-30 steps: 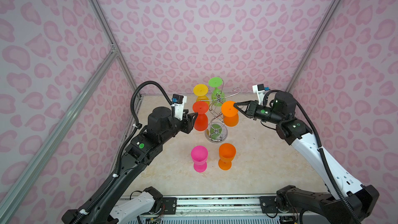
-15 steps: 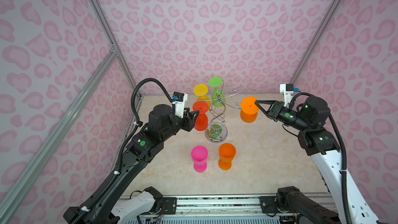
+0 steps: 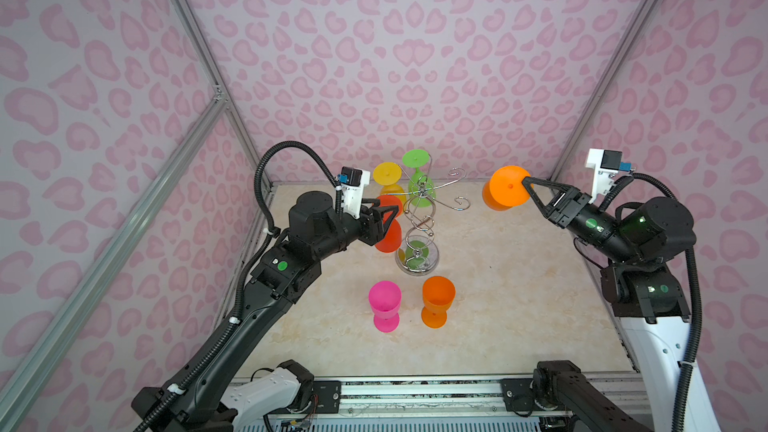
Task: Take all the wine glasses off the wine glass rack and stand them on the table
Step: 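Lift the orange glass up off the rack with the right gripper, then bring the orange glass toward the left gripper while the left gripper grasps its bowl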
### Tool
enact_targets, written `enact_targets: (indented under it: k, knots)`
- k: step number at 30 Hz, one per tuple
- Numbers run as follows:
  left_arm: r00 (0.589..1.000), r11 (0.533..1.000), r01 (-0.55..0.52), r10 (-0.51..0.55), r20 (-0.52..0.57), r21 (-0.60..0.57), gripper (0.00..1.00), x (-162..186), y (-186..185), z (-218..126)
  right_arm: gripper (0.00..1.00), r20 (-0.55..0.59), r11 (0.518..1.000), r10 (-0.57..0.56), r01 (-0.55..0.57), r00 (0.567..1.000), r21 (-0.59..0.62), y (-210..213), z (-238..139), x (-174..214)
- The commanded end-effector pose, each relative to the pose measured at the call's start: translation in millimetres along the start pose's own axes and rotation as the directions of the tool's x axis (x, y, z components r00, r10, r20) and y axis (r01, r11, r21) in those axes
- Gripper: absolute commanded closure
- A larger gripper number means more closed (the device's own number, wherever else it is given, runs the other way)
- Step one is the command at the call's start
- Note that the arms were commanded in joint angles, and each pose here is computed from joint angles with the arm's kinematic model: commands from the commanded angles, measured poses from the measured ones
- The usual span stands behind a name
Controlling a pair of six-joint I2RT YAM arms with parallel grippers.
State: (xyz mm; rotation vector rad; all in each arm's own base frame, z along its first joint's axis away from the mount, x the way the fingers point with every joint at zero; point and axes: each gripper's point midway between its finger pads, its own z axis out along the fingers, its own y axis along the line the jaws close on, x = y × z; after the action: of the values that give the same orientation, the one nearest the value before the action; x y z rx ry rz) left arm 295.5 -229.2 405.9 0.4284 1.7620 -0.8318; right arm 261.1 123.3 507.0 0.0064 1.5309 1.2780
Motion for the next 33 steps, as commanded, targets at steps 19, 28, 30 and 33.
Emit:
enact_targets:
  k: [19, 28, 30, 33]
  knots:
    - [0.989, 0.833, -0.001, -0.081, 0.124, 0.553, 0.30, -48.1, -34.3, 19.3, 1.00, 0.003, 0.767, 0.195, -0.151, 0.981, -0.624, 85.2, 46.3, -9.6]
    - [0.976, 0.849, -0.044, -0.077, 0.205, 0.526, 0.28, -51.4, -17.3, 21.9, 1.00, -0.086, 0.675, 0.297, -0.273, 0.951, -0.685, 77.3, 58.9, 4.3]
    - [0.974, 0.846, -0.043, -0.085, 0.212, 0.532, 0.28, -52.5, -16.2, 23.1, 1.00, -0.109, 0.659, 0.310, -0.296, 0.944, -0.692, 76.4, 61.7, 6.7]
    - [0.970, 0.838, -0.047, -0.092, 0.226, 0.544, 0.27, -54.8, -16.3, 23.7, 1.00, -0.138, 0.651, 0.330, -0.331, 0.934, -0.683, 71.0, 68.6, 13.7]
